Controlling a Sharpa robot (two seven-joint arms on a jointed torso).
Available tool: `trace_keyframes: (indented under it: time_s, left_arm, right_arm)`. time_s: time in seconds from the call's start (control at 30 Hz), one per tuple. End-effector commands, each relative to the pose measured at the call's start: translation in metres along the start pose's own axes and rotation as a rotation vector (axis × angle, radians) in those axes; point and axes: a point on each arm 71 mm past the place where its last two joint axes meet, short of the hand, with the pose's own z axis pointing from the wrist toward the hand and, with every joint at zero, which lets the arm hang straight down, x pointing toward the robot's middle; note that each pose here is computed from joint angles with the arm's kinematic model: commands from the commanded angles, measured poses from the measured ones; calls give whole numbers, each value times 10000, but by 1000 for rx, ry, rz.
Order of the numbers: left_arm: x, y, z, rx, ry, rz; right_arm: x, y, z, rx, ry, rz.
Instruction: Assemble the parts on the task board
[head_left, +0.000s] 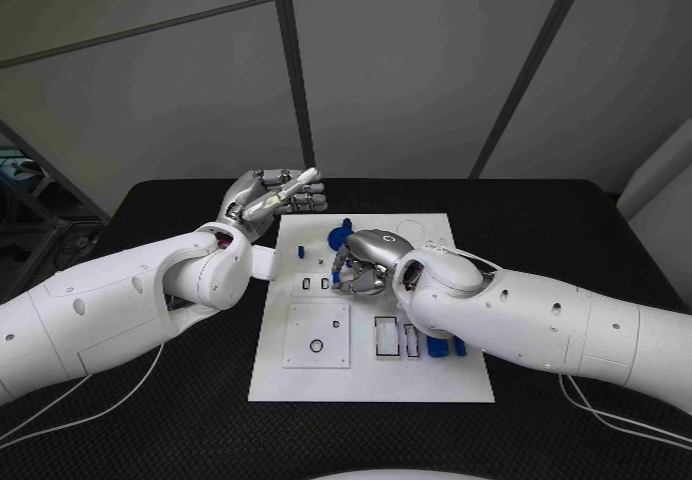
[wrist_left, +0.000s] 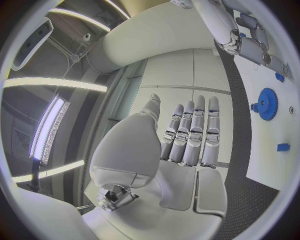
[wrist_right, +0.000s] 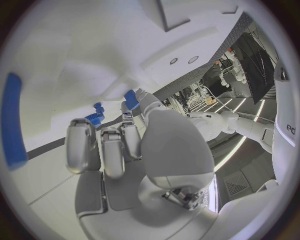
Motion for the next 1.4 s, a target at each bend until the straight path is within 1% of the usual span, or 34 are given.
trace_keyframes:
  time_s: [0.03,0.47,0.87,1.4]
  left_arm:
    - [20,-12,6,8,16,-3]
    - [16,-10,6,5,17,-3]
    - [15,-7,9,3,16,-3]
    - [11,-6,9,2,16,-2]
  right_arm:
    - [23,7,6,1,14,-20]
    - [56,-12,15,10,26,-26]
    - [80,-27,20,25,54,-36]
    - [89,-32,20,30,66,-40]
